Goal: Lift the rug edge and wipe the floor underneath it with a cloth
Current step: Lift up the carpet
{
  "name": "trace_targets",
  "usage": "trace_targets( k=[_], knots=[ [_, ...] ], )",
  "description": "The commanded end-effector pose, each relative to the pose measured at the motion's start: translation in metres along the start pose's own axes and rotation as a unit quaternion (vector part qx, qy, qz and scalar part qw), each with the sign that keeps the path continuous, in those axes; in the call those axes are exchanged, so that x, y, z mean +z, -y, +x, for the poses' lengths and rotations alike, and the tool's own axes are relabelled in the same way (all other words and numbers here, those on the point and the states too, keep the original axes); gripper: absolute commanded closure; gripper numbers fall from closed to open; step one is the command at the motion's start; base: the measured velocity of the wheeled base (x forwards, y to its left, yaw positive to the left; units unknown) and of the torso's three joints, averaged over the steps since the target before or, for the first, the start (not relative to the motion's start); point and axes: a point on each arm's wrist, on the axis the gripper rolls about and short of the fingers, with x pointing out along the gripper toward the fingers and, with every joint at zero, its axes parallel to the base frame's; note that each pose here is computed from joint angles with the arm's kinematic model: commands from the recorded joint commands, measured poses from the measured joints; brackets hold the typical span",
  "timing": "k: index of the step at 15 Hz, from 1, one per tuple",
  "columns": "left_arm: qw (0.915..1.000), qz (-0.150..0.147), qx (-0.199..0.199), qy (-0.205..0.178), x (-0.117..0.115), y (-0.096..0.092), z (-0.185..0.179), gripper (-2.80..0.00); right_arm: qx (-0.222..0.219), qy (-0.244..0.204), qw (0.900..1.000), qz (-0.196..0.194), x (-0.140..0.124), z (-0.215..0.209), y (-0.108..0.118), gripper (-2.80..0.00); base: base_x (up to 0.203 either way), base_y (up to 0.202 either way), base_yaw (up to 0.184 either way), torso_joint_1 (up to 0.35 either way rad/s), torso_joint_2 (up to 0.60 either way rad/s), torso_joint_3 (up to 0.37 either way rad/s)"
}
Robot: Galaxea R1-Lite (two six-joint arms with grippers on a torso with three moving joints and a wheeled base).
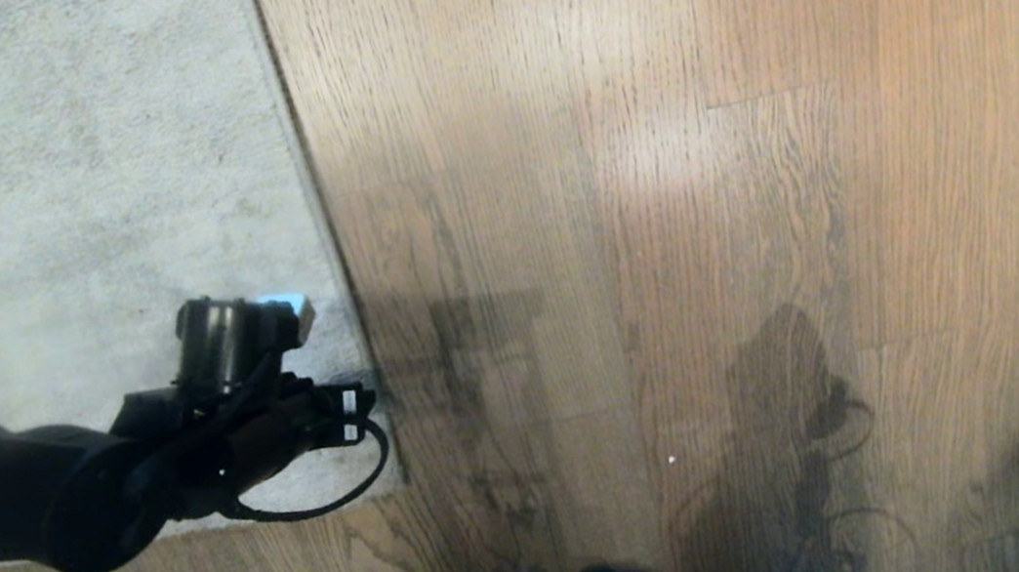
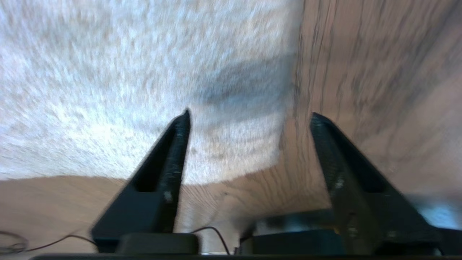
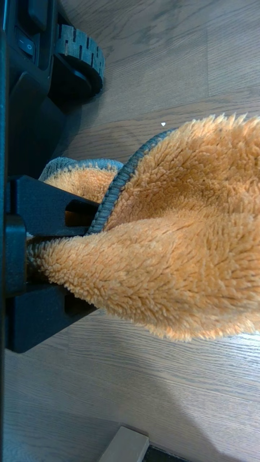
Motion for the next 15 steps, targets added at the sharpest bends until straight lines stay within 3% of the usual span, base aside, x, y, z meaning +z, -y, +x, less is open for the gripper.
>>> trace_targets(
  k=[1, 7, 15],
  knots=[
    [1.0000, 0.007, 0.002, -0.007, 0.005, 0.007, 0.004, -2.80, 0.000, -0.001, 1.000, 0.000, 0.000, 0.000, 0.000, 0.00, 0.000, 0.000, 0.000, 0.000, 0.00, 0.000],
    [0.9973, 0.040, 0.050, -0.036, 0.017, 0.025, 0.007, -2.80, 0.000, -0.001, 1.000, 0.000, 0.000, 0.000, 0.000, 0.00, 0.000, 0.000, 0.000, 0.000, 0.00, 0.000],
    [0.9848, 0.102, 0.127, -0.061, 0.018, 0.035, 0.021, -2.80, 0.001, 0.000, 1.000, 0.000, 0.000, 0.000, 0.000, 0.00, 0.000, 0.000, 0.000, 0.000, 0.00, 0.000]
  ],
)
